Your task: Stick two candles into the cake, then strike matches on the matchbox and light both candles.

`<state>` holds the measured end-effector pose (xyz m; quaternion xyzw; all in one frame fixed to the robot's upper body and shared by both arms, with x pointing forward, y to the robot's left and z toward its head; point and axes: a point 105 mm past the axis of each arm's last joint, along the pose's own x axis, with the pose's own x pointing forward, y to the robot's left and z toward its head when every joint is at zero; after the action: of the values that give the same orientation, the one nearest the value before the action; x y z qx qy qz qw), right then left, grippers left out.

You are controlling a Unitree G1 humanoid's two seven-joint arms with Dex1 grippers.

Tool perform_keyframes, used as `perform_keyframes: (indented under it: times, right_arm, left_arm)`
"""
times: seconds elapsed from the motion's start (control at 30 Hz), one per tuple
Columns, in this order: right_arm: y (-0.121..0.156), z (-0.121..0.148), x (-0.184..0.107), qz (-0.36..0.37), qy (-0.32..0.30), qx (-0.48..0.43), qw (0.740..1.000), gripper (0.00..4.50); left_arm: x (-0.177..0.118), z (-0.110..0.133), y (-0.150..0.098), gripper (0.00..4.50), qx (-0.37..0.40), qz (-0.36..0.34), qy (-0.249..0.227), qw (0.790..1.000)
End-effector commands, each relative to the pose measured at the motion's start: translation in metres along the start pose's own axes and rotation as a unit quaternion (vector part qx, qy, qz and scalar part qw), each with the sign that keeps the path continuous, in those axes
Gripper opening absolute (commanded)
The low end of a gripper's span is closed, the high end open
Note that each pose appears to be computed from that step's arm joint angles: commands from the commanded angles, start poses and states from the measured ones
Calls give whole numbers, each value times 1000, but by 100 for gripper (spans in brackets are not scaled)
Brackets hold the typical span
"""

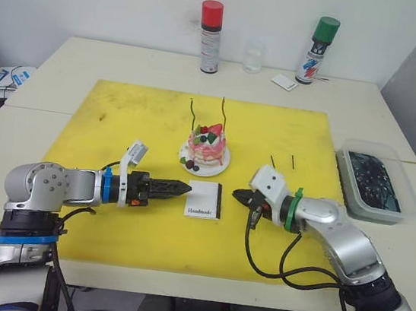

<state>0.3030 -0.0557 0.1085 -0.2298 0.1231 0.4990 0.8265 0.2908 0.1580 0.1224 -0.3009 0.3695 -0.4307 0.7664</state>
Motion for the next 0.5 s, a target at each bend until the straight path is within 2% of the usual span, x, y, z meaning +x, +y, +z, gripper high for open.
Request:
perform_keyframes:
  times: [0.03,0.5]
  right_arm:
    - [-1,9,3,6,-5,-17,1000,5]
    - [19,14,19,69,-1,-14,998,5]
  left_arm:
    - [3,-1,-14,450,6,-24,12,1000]
    - [19,-17,-5,450,-23,-9,28,999]
